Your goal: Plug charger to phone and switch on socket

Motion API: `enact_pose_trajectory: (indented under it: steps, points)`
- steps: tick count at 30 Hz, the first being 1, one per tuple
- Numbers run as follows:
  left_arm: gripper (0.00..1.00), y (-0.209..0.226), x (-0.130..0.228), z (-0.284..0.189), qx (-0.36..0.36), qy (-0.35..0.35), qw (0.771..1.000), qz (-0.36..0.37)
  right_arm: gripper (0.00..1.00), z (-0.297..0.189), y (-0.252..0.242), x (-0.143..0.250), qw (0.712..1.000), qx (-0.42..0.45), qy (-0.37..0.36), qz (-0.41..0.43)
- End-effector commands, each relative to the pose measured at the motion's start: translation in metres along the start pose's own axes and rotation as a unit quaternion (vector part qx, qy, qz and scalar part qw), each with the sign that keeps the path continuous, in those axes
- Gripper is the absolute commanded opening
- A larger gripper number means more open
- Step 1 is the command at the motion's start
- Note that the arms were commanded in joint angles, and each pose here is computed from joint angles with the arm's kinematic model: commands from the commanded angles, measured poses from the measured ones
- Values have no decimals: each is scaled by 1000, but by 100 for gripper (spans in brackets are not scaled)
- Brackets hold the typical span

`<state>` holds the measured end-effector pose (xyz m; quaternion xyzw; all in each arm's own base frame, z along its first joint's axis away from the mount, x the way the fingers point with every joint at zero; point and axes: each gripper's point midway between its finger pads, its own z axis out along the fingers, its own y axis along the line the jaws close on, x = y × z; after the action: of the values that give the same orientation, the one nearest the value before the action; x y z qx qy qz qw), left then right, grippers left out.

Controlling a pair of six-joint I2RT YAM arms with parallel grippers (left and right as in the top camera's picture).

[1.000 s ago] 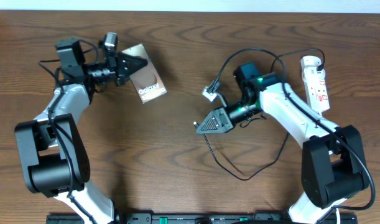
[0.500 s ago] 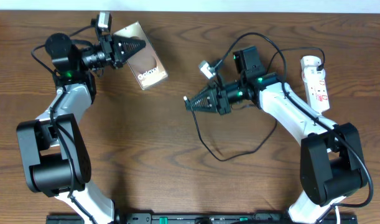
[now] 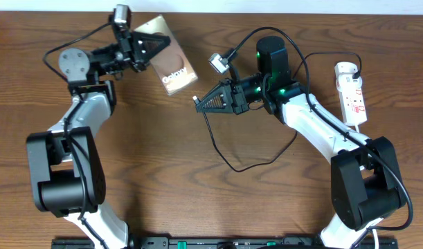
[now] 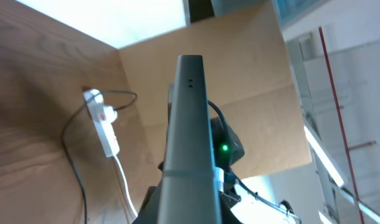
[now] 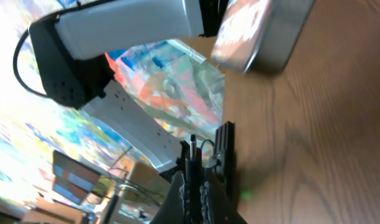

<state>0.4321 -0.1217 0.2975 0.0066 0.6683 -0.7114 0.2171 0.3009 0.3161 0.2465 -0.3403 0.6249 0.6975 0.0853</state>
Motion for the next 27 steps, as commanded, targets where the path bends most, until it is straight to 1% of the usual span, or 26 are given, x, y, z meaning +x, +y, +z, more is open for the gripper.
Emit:
enact_pose_trajectory:
  steps: [1,19,27]
  points:
    - [7,-15,-2,8,13,-1,1000,19,1,1,1,1,999,-10,7,33]
    - [7,-16,2,13,15,6,1000,19,1,-2,1,-3,1000,-5,2,17]
    - [7,-18,11,25,21,22,999,22,1,-2,0,-3,1000,-5,1,17]
